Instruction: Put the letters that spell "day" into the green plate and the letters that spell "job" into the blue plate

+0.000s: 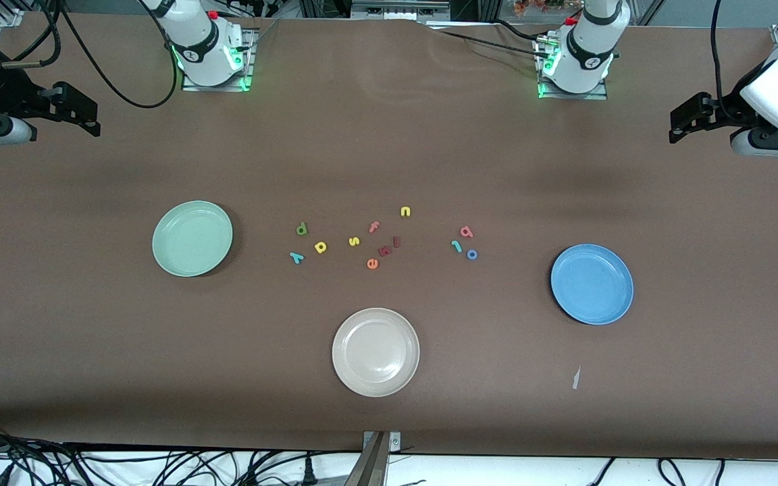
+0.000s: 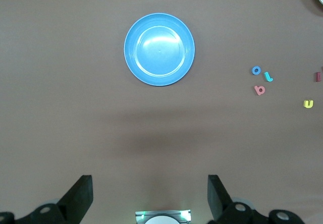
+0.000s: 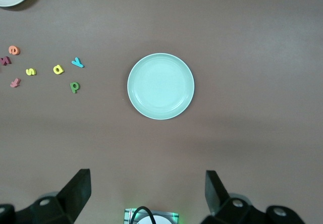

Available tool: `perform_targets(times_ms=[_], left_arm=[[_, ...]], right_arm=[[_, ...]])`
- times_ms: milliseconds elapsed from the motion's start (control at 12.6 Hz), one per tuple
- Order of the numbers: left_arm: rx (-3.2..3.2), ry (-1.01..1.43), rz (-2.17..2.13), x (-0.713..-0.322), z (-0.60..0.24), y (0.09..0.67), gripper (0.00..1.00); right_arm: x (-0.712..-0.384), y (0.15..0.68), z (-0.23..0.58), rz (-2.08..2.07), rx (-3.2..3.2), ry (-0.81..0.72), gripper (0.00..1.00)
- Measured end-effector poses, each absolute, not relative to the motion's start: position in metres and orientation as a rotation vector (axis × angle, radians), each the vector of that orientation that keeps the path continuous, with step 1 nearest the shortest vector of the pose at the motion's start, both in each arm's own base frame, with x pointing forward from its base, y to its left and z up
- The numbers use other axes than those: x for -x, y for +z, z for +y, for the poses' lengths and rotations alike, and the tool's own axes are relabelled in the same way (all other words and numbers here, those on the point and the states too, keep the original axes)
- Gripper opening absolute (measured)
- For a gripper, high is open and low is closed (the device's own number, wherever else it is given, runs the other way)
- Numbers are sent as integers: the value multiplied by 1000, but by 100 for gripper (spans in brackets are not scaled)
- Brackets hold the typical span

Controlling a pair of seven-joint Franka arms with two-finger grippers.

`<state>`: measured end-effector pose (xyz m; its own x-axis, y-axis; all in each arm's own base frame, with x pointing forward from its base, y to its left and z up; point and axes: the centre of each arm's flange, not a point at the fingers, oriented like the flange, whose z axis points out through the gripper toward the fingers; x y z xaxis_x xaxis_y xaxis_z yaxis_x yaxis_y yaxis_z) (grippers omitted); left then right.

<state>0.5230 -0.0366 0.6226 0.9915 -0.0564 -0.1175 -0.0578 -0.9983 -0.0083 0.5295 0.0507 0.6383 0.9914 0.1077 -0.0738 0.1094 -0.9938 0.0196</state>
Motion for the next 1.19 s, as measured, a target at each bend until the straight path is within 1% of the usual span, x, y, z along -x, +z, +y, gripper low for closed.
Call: perform_targets(times_ms=[1186], left_arm=[[3123, 184, 90, -523, -37, 623, 100]], right_arm=[[-533, 632, 52, 174, -3112, -130, 100]])
